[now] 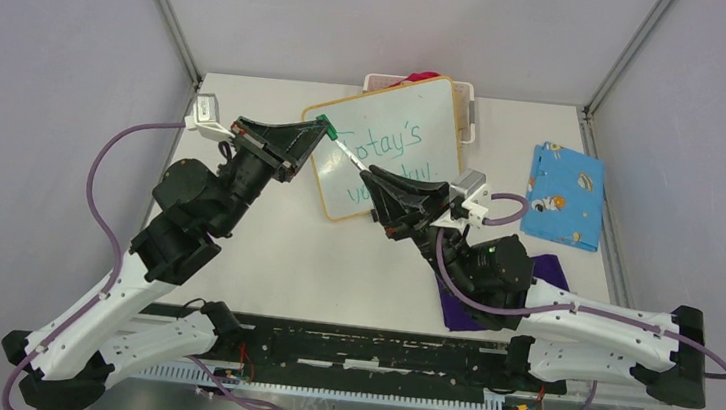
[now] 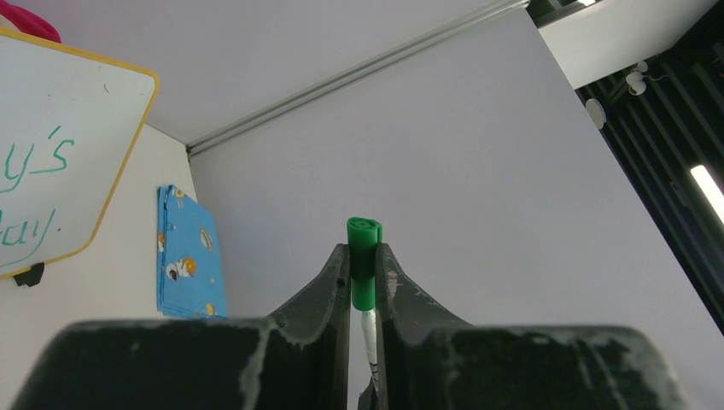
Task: Write a sentence on the whiteboard
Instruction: Close the whiteboard marker at the center of the board.
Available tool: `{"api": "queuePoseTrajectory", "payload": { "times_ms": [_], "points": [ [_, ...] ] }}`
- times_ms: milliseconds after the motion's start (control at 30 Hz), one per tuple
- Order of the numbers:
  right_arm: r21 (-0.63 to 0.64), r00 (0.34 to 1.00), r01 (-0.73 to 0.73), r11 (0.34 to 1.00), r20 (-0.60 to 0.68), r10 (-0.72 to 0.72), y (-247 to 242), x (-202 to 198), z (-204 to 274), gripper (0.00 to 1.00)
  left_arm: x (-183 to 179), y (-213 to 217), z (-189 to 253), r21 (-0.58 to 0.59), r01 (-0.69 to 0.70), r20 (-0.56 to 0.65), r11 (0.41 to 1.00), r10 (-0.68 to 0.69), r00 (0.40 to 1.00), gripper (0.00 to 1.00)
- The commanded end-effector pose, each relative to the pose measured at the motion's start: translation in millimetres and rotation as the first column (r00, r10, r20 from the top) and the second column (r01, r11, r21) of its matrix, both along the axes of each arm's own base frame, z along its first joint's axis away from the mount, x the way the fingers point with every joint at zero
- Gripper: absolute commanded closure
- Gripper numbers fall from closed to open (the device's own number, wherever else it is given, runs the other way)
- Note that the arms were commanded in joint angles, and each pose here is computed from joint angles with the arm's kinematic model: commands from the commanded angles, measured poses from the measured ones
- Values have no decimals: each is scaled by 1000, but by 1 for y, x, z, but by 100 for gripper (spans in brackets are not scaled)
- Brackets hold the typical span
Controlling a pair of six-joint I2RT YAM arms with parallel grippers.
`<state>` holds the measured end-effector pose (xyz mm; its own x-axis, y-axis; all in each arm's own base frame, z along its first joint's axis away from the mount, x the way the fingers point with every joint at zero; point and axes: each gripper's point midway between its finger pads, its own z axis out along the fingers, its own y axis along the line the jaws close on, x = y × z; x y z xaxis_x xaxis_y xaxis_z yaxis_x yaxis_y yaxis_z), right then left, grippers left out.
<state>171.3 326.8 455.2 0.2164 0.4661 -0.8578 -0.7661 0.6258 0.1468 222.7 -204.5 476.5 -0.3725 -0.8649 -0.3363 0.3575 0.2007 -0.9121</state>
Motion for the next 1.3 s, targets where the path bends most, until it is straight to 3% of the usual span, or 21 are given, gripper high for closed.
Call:
{"api": "queuePoseTrajectory", "payload": {
  "times_ms": [0, 400, 767, 1267],
  "points": [
    [80, 1000, -2, 997, 14, 1, -8, -3, 30, 100, -5, 1, 15, -57, 25, 29, 998, -23, 999, 98],
    [84, 999, 40, 996, -1, -40, -3, 6, 29, 100, -10, -6, 16, -86, 76, 37, 993, -73, 997, 98],
    [192, 990, 137, 972, -1, -140, -12, 19, 25, 100, -12, -18, 13, -120, 136, 46, 983, -132, 990, 98],
    [164, 989, 55, 985, 124, -75, 11, 6, 33, 100, -30, -56, -1, -11, 285, 95, 958, -283, 954, 98]
  ]
}}
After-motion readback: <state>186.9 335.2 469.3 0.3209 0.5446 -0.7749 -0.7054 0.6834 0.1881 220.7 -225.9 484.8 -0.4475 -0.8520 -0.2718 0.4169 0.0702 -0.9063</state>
